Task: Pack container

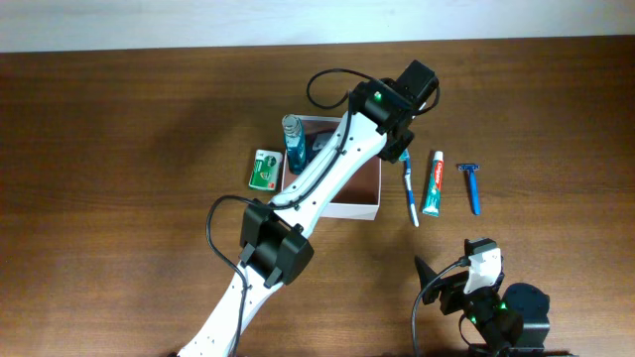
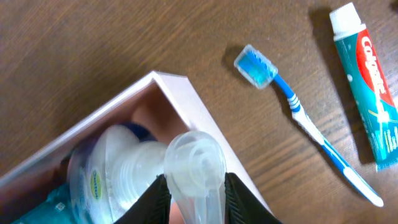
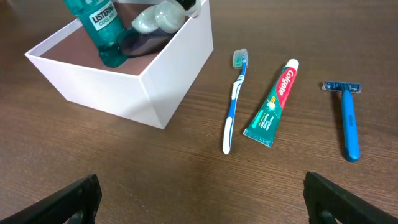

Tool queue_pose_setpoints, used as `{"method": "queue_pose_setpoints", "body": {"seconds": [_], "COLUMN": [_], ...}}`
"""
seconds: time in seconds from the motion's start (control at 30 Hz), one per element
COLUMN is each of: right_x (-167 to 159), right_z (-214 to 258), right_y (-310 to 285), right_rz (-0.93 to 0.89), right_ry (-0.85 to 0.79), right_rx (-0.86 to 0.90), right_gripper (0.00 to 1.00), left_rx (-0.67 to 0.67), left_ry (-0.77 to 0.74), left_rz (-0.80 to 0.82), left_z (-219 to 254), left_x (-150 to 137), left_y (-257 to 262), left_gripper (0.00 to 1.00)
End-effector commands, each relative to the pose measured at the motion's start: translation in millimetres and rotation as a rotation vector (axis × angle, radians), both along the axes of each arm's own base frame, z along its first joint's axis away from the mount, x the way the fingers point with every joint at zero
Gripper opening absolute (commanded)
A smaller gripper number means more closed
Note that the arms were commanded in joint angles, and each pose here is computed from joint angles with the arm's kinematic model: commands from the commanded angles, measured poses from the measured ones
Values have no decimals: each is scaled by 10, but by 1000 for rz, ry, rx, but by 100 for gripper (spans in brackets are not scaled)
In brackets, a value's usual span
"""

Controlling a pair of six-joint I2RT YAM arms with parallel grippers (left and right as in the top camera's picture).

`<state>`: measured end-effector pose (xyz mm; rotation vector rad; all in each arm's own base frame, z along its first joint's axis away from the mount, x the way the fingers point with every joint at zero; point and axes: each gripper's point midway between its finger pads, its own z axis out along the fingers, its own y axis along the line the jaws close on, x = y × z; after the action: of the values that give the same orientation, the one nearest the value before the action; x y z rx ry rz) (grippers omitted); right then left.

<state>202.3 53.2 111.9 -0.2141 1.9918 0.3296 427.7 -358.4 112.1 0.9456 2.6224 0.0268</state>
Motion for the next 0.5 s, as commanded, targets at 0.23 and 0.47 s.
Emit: {"method": "queue_pose_setpoints", "body": {"seconds": [0.23,0.47], "right_x": [-6,-6], "right_z": [-9,-8], "right_y": [8,8], "right_rz": [2,2], "right_ry": [2,2], "right_rx": [12,12], "right_gripper": [99,99], "left_rx": [69,95], "left_ry": [-36,-59], "left_rz": [44,59], "left_z": [234,302], "left_x": [10,26], "left_y": [278,352], "left_gripper": [27,23]}}
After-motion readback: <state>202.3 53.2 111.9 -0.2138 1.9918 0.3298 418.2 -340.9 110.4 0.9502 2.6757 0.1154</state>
